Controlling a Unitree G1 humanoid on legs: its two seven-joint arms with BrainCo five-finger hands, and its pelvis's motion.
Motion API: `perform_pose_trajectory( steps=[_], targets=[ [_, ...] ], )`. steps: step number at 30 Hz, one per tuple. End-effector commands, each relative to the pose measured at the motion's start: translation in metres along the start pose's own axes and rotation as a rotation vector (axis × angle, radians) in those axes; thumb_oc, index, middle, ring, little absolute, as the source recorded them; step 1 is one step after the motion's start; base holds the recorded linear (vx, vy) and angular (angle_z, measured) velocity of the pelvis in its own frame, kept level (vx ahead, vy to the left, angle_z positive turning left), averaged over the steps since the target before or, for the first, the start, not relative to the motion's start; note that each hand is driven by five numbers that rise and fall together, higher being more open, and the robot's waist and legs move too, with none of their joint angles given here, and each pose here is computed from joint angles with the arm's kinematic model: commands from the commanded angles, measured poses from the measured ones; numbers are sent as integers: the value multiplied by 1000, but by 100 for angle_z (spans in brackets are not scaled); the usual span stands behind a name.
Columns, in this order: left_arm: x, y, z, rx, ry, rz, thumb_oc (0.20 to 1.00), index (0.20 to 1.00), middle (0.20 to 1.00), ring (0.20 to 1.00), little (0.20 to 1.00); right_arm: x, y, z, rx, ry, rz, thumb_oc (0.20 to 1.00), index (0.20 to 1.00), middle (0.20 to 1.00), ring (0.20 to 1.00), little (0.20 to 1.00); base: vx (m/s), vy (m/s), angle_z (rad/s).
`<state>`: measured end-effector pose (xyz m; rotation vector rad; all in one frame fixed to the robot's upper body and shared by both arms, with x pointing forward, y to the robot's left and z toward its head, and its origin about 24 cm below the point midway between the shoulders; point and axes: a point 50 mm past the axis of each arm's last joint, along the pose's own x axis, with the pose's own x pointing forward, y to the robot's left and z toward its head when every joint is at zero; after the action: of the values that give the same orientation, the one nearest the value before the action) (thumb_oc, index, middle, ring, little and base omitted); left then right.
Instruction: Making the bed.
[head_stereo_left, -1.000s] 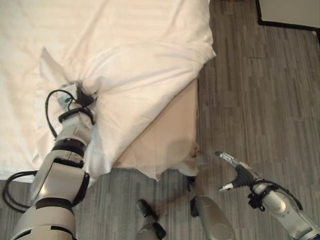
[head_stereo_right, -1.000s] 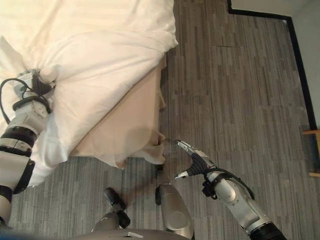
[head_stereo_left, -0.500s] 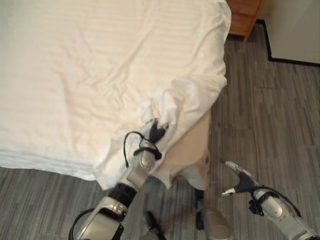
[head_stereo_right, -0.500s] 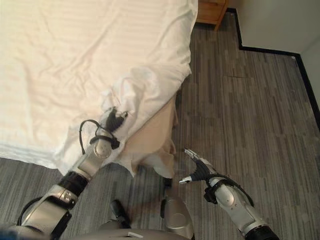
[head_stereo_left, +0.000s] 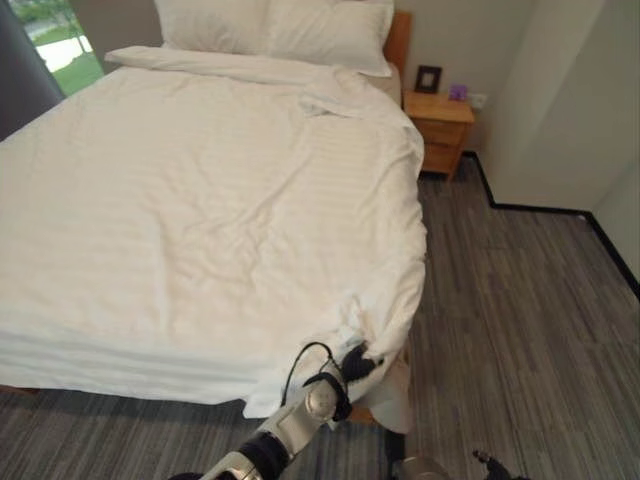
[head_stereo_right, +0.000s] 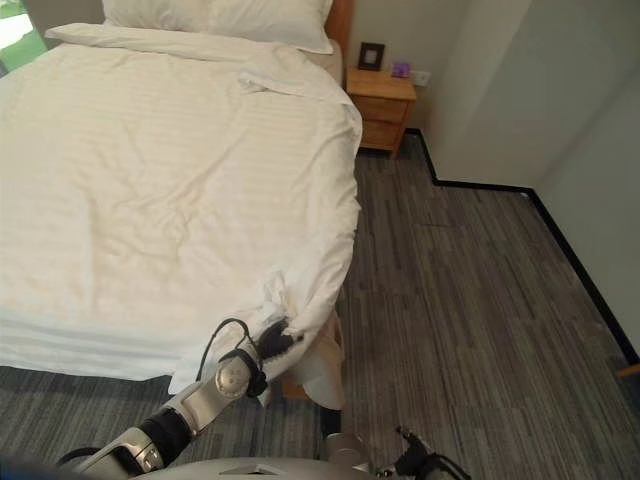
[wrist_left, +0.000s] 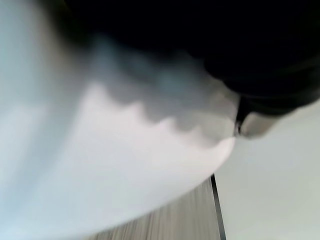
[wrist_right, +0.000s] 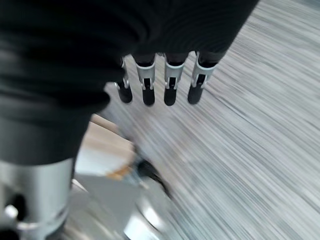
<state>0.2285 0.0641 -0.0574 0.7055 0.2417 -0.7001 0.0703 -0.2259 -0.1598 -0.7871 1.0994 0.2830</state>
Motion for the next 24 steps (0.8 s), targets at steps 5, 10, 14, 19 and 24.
perform_pose_trajectory(
  steps=[5,10,14,19,24],
  targets=[
    [9,-69,102,-245,-353,-407,1000,1000,1000,1000,1000,13,-38,15,63,32,-130,1000,1000,1000,1000,1000,-42,47,-23],
    [-7,-100,108,-386,-361,-636,1000,1000,1000,1000,1000,13,-38,8,76,99,-138,1000,1000,1000,1000,1000,-5,46,-39],
    [-13,-96,137,-456,-482,-727,1000,1000,1000,1000,1000,10,-49,-11,68,167,-163,1000,1000,1000,1000,1000,-9,2,-21],
    [-12,-52,173,-705,-635,-642,1000,1000,1000,1000,1000,7,-47,-20,61,189,-171,1000,1000,1000,1000,1000,-51,-59,2],
    [-12,41,175,-681,-774,-267,1000,1000,1000,1000,1000,4,-49,-26,65,200,-198,896,896,896,896,896,8,-69,30]
  ],
)
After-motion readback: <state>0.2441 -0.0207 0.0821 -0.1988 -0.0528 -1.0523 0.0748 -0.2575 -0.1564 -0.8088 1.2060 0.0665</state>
